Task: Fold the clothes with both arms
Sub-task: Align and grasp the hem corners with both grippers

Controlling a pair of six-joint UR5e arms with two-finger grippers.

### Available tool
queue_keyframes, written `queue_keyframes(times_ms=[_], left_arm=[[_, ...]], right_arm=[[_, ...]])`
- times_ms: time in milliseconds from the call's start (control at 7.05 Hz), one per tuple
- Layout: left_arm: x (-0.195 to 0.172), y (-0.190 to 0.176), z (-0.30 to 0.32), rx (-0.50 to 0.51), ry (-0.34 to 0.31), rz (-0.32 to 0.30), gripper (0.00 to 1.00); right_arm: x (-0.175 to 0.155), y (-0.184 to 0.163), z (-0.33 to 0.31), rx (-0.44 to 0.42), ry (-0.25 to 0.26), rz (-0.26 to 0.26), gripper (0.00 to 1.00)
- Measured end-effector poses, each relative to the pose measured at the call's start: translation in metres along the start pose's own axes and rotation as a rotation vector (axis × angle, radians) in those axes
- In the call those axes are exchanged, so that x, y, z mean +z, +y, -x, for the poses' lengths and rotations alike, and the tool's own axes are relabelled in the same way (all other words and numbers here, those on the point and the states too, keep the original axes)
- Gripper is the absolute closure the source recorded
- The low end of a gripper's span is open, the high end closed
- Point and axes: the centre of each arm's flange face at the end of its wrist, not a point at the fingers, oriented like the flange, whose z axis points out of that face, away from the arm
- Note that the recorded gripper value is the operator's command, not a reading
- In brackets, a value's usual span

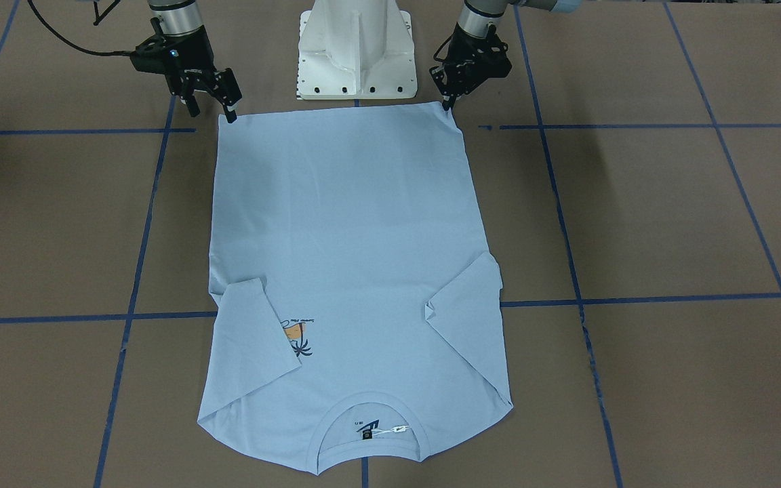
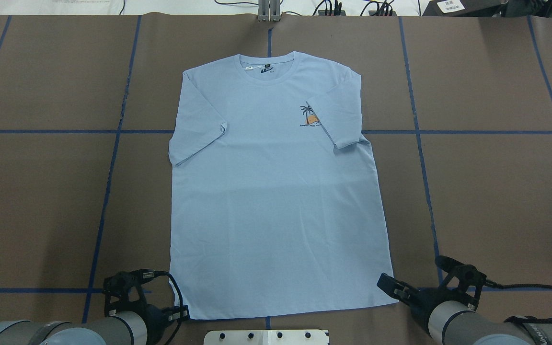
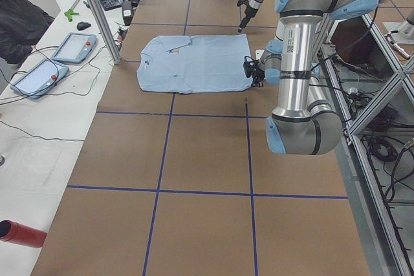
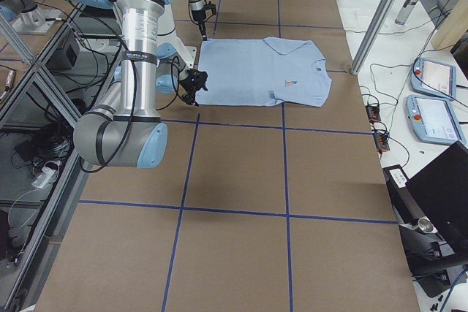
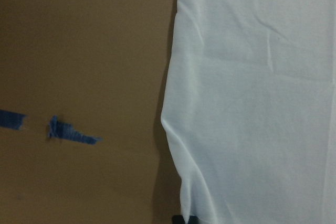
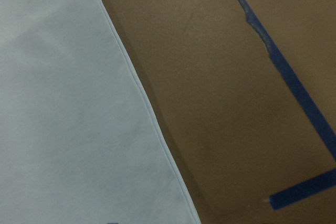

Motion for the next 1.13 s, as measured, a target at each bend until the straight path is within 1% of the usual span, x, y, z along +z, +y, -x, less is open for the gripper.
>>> queue_keyframes(times_ms=[142, 284, 567, 851, 1135], left_arm=[[-0.001, 0.0, -0.002, -0.001, 0.005, -0.008, 1.0], [-0.002, 0.0, -0.005, -0.003, 0.012, -0.011, 1.0], [-0.003, 0.0, -0.009, -0.005, 0.021, -0.013, 1.0], [-0.004, 0.0, -0.009, -0.005, 0.022, -0.013, 1.0], [-0.004, -0.001, -0.009, -0.006, 0.022, -0.014, 1.0]], right_arm=[[0.001, 0.012, -0.005, 0.018, 0.017, 0.004, 0.45], [0.002, 0.022, -0.009, 0.031, 0.036, 0.005, 0.58], [0.004, 0.028, -0.013, 0.033, 0.053, 0.003, 0.56], [0.006, 0.03, -0.016, 0.029, 0.058, 0.0, 0.54], [0.008, 0.034, -0.014, 0.029, 0.057, 0.003, 0.54]])
